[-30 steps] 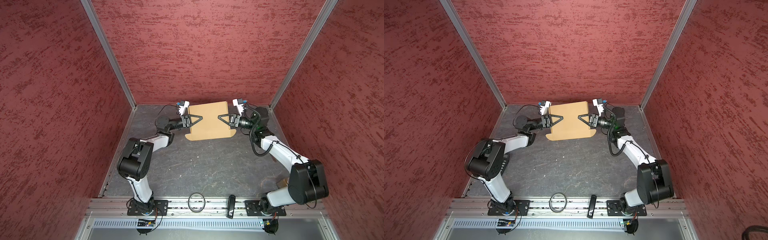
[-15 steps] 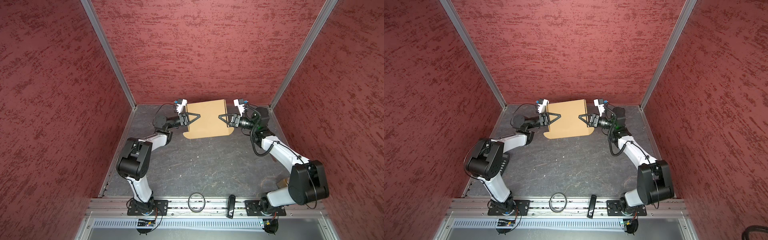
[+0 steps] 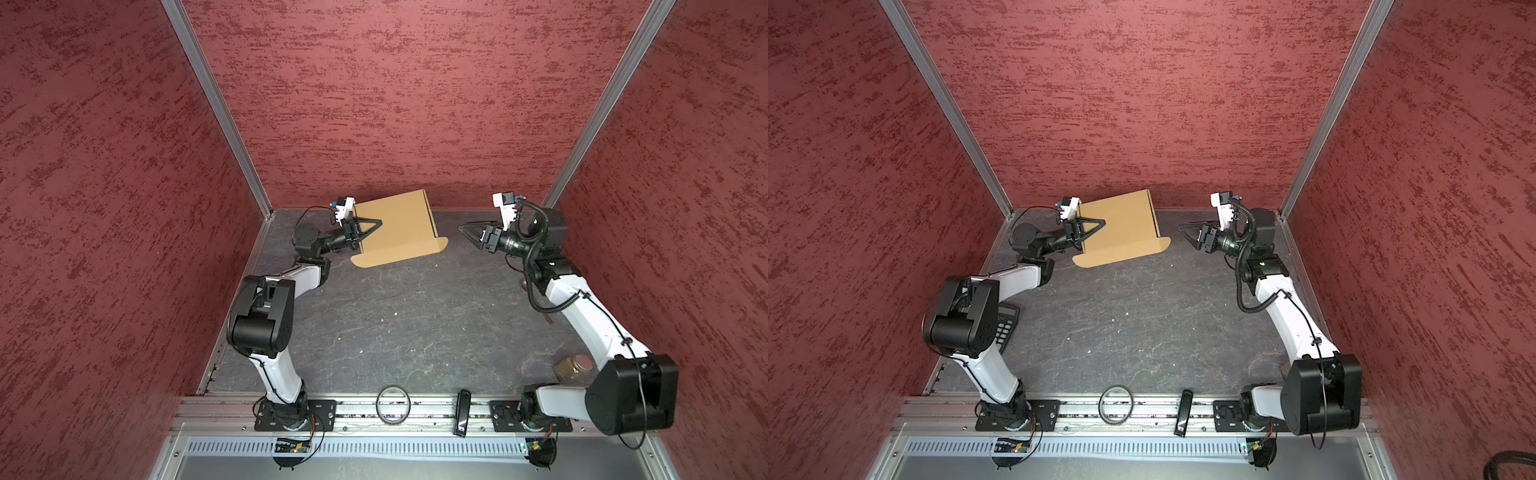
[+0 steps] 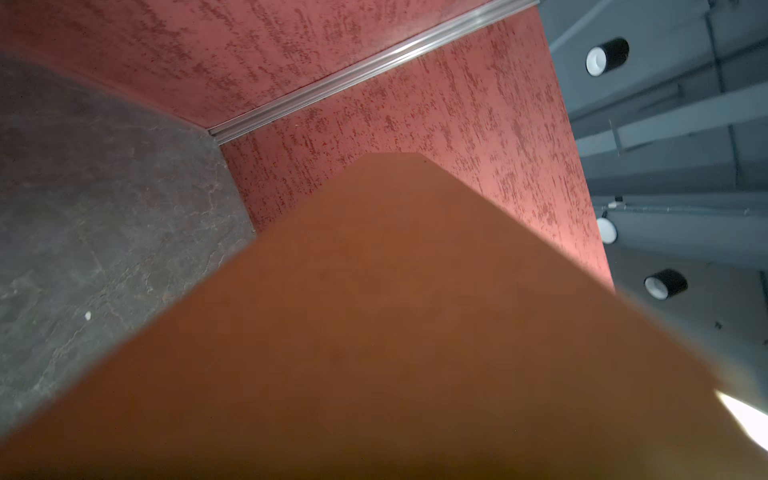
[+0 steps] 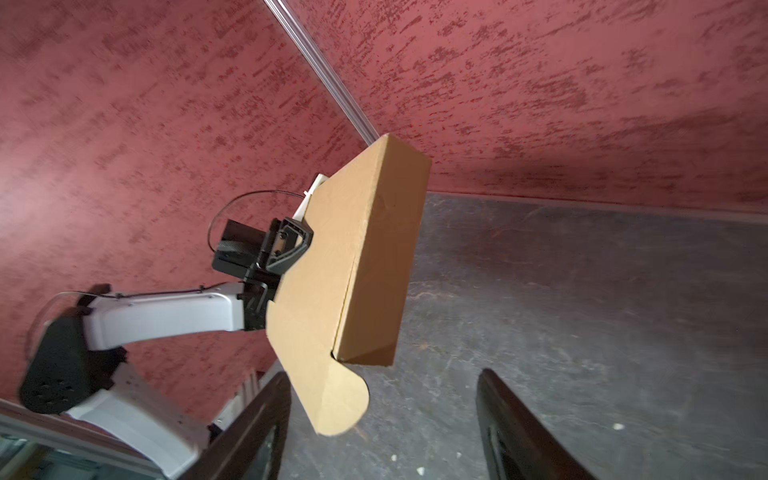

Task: Fold the paper box
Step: 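Lift the brown box on edge with the left gripper while right opens and withdraws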

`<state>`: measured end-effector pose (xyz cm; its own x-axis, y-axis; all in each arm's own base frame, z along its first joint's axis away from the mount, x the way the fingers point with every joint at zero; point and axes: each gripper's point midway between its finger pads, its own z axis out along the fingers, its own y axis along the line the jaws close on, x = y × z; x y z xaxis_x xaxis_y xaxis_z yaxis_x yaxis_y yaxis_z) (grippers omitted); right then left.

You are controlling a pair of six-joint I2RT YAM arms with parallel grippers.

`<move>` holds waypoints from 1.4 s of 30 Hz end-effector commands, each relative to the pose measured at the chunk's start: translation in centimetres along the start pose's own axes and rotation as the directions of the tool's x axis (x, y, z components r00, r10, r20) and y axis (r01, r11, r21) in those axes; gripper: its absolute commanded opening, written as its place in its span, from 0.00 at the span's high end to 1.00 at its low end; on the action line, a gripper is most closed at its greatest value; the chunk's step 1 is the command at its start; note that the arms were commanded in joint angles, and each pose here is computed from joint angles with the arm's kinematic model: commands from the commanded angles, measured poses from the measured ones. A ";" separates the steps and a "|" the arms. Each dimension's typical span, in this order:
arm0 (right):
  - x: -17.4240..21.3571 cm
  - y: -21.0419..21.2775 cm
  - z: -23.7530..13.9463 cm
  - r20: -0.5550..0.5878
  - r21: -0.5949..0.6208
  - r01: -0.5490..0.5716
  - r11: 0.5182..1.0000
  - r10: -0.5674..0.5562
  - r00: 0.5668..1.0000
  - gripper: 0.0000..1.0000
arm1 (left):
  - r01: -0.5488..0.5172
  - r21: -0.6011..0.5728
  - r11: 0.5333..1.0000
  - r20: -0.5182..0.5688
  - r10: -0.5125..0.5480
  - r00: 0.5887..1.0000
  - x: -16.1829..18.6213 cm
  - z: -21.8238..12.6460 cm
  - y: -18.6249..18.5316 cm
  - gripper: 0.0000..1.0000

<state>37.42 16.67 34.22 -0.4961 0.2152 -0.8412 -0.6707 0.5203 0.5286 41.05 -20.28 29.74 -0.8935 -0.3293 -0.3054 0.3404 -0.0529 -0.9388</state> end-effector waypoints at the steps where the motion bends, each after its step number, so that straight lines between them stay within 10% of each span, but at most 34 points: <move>1: 0.5 -2.2 -0.4 -0.055 0.132 0.183 0.974 -0.177 0.983 0.29 | 0.200 -0.040 0.979 0.049 -0.198 0.979 -1.4 -0.7 0.7 0.80; 17: 6.0 -3.8 0.6 -0.061 -0.010 0.584 0.812 -0.583 0.810 0.22 | 0.788 -0.222 0.574 0.309 -0.725 0.615 2.4 -2.1 2.0 0.86; 34: 9.6 -0.7 -0.3 -0.009 -0.226 0.687 0.691 -0.706 0.708 0.19 | 0.900 -0.395 0.182 0.188 -0.943 0.273 8.7 -2.4 2.3 1.00; 42: 9.3 0.9 -0.8 0.016 -0.276 0.726 0.630 -0.752 0.659 0.19 | 0.883 -0.443 0.154 0.160 -0.956 0.247 8.4 -3.3 0.8 1.00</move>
<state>33.22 17.98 24.83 0.0681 -0.2478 -0.9664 -0.9288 0.3379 -0.1521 34.68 -20.19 25.26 -0.5272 -0.2296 0.8181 -0.8484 0.0878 -0.5221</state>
